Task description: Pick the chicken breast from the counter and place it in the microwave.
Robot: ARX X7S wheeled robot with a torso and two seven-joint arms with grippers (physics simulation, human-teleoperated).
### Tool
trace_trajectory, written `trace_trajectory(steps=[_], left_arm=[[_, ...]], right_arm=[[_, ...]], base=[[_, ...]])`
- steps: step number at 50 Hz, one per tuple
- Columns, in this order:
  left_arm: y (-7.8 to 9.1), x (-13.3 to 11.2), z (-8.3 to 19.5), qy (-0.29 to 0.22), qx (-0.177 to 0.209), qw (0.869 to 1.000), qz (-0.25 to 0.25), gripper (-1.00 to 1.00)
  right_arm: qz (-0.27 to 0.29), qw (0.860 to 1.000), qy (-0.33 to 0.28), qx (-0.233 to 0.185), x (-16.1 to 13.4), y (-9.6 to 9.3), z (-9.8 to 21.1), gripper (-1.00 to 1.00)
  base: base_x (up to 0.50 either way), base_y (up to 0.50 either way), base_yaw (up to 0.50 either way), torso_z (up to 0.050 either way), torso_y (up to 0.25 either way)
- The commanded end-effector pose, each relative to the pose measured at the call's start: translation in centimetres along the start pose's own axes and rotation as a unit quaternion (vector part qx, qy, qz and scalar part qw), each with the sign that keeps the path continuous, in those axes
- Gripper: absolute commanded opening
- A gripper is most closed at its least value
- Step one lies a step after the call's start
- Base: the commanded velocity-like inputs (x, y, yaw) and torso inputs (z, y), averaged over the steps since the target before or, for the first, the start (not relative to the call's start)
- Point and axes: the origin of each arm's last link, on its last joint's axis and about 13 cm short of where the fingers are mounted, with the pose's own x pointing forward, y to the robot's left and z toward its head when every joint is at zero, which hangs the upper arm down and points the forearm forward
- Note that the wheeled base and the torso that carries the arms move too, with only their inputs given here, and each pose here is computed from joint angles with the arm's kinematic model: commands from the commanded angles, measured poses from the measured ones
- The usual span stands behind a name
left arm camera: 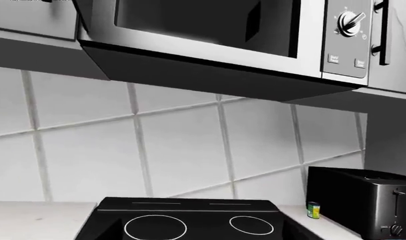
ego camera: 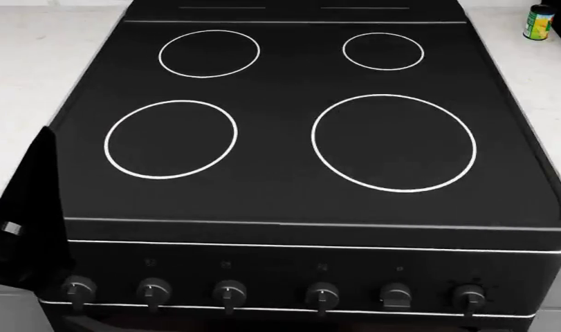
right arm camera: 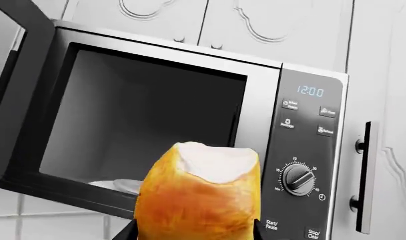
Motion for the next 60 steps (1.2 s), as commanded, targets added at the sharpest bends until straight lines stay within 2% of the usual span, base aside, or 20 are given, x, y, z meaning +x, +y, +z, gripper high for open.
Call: trace_trajectory(steps=[1, 12, 16, 42, 47, 49, 52, 60], left_arm=[[0.2, 0.0, 0.1, -0.004, -0.004, 1.0, 0.004, 1.0], [0.3, 0.0, -0.2, -0.005, -0.006, 1.0, 0.005, 1.0], [0.5, -0.1, -0.2, -0.005, -0.007, 1.0, 0.006, 1.0], [0.6, -0.5, 0.5, -0.004, -0.009, 1.0, 0.005, 1.0], [0.8, -0.5, 0.8, -0.007, -0.008, 1.0, 0.005, 1.0], [0.9, -0.5, 1.0, -0.009, -0.01, 1.0, 0.006, 1.0], [1.0, -0.4, 1.2, -0.012, -0.013, 1.0, 0.006, 1.0], [1.3, 0.3, 1.6, -0.024, -0.018, 1.0, 0.005, 1.0]], right_arm=[[-0.017, 0.998, -0.034, -0.041, 3.0, -0.8, 4.4, -1.0], [-0.013, 0.999, -0.019, -0.039, 5.3, -0.5, 4.3, -1.0], [-0.014, 0.998, -0.023, -0.053, 5.5, -0.2, 4.2, -1.0], [-0.031, 0.998, -0.025, -0.055, 5.3, -0.3, 4.2, -1.0], [-0.042, 0.999, 0.004, -0.033, 6.2, -0.5, 4.5, -1.0], [-0.036, 0.999, 0.032, -0.01, 6.6, -0.3, 4.3, -1.0], [-0.069, 0.995, 0.065, -0.008, 7.3, -0.3, 3.3, -1.0], [-0.091, 0.99, 0.102, 0.014, 7.7, 0.2, 2.3, -1.0]], base=[[0.0, 0.0, 0.0, 0.0, 0.0], [0.0, 0.0, 0.0, 0.0, 0.0], [0.0, 0.0, 0.0, 0.0, 0.0], [0.0, 0.5, 0.0, 0.0, 0.0], [0.0, 0.0, 0.0, 0.0, 0.0], [0.0, 0.0, 0.0, 0.008, 0.0], [0.0, 0.0, 0.0, 0.0, 0.0], [0.0, 0.0, 0.0, 0.0, 0.0]])
